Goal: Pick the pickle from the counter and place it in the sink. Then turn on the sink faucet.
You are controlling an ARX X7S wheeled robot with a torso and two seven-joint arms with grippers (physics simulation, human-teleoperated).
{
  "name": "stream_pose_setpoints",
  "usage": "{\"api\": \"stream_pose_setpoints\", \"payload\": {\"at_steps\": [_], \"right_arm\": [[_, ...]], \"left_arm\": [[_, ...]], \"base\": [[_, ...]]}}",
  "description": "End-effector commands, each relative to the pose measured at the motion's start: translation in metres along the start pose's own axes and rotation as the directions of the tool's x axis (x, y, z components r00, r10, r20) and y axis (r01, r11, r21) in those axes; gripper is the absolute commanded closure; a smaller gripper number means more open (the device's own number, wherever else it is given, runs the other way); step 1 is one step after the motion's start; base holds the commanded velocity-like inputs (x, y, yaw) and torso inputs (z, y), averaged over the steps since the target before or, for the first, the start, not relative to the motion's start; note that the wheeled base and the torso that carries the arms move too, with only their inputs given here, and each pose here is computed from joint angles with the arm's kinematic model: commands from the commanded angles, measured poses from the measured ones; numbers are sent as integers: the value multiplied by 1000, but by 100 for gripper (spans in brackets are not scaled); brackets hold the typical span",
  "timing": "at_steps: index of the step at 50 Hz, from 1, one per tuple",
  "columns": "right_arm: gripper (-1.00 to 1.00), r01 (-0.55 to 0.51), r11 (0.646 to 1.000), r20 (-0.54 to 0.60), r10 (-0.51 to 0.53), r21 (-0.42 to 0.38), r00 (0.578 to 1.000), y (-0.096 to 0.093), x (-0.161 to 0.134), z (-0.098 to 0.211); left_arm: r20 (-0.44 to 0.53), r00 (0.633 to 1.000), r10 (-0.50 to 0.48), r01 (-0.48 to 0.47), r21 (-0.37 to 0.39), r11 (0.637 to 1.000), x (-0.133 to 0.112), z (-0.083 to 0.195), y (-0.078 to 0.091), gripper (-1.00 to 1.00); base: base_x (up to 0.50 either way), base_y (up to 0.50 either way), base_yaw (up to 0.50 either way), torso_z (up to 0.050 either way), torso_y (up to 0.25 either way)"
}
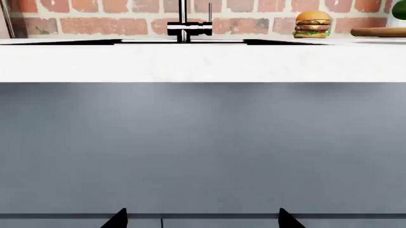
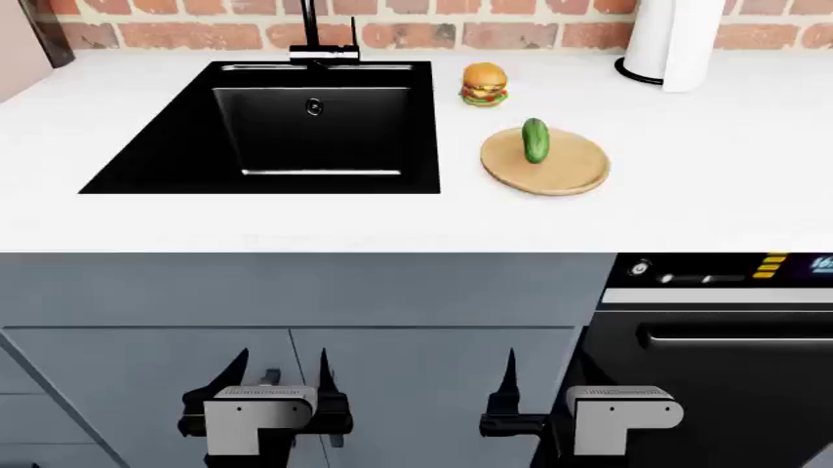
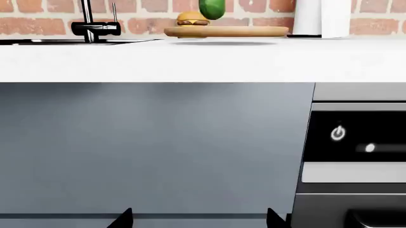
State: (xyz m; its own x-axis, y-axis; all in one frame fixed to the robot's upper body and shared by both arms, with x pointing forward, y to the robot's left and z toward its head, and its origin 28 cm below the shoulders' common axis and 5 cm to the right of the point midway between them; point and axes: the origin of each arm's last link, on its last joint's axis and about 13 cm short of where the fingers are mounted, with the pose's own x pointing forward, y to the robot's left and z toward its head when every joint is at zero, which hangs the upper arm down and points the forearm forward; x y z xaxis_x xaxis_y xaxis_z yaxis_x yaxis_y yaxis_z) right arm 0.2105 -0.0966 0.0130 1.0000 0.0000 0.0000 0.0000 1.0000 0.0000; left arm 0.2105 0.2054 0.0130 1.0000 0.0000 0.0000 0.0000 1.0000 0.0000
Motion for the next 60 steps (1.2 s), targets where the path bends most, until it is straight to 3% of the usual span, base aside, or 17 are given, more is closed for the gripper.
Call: {"api": "stream_pose_setpoints", "payload": {"at_steps": [1,15,20,25,28,60], "right_arm": [[-100,14,1000,-18,-15,-13,1000,0,1,-3],[-100,36,999,-24,-36,0,999,-1,0,-3],[-100,-5,999,-12,4,-50,1000,-1,1,14],[-100,2,998,-3,-2,-60,1000,-2,-1,18],[-100,10,999,-11,-10,-45,1000,-1,-1,15],[-100,3,999,-26,-5,-43,1000,-1,-1,14]], "left_arm": [[4,1000,-1,1,0,1000,1,1,0,-100],[15,1000,9,-9,19,1000,2,1,2,-100],[29,1000,11,-12,31,999,4,17,3,-100],[61,998,-6,8,-32,999,0,24,2,-100],[53,999,-11,11,2,1000,-2,24,1,-100],[51,998,-33,34,-24,999,-8,32,0,-100]], "base": [[0,0,0,0,0],[0,0,0,0,0],[0,0,0,0,0],[0,0,0,0,0],[0,0,0,50,0],[0,0,0,50,0]]}}
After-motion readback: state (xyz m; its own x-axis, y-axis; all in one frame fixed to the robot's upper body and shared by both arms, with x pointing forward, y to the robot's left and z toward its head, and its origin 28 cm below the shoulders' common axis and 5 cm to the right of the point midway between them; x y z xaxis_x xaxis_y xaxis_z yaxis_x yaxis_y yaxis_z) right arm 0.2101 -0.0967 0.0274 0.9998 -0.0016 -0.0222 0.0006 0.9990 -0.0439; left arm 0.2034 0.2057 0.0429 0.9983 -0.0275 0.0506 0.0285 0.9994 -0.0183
